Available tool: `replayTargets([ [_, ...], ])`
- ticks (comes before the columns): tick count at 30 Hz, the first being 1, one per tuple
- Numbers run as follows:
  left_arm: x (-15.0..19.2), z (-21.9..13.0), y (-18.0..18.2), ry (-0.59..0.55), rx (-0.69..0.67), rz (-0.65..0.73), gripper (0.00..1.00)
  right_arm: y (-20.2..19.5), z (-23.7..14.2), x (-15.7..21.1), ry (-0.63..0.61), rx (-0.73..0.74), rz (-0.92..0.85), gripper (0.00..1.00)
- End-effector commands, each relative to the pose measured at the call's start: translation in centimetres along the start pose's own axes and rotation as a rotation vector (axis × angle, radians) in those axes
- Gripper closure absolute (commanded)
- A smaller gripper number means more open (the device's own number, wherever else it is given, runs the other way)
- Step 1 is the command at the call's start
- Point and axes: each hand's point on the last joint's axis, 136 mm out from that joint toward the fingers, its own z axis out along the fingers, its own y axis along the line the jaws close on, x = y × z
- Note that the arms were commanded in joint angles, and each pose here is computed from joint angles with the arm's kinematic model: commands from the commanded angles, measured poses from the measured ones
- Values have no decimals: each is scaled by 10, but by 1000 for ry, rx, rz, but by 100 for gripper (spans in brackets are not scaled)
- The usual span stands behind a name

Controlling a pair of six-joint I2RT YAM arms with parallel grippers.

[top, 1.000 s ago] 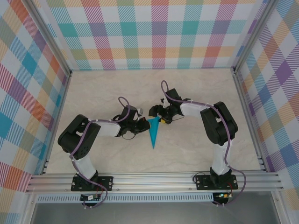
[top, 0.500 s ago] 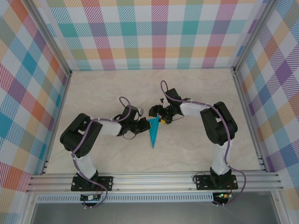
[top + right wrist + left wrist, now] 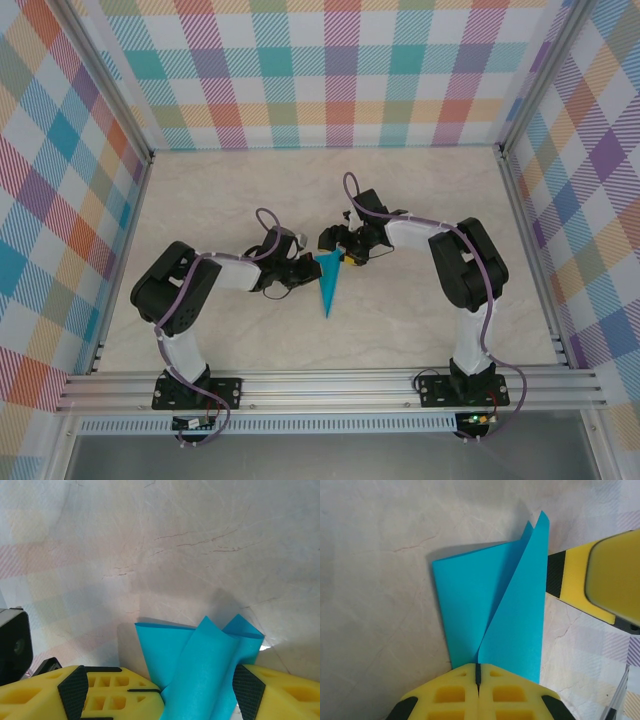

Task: Fold a paper plane with a square sheet of paper (fold left side to right side)
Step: Fold the wing for the fifth time at the center of the table.

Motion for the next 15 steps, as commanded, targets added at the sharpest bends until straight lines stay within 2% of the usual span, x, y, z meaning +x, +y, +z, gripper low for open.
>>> replayTargets([
  [1, -1, 6, 15, 3, -34, -3, 100, -14, 10, 13, 55, 40, 25, 20],
  [8, 2, 8, 20, 13, -45, -12, 100, 3, -3, 3, 11, 1, -13, 19],
  [15, 3, 6, 21, 14, -51, -17, 100, 20, -49, -9, -98, 28, -79, 18],
])
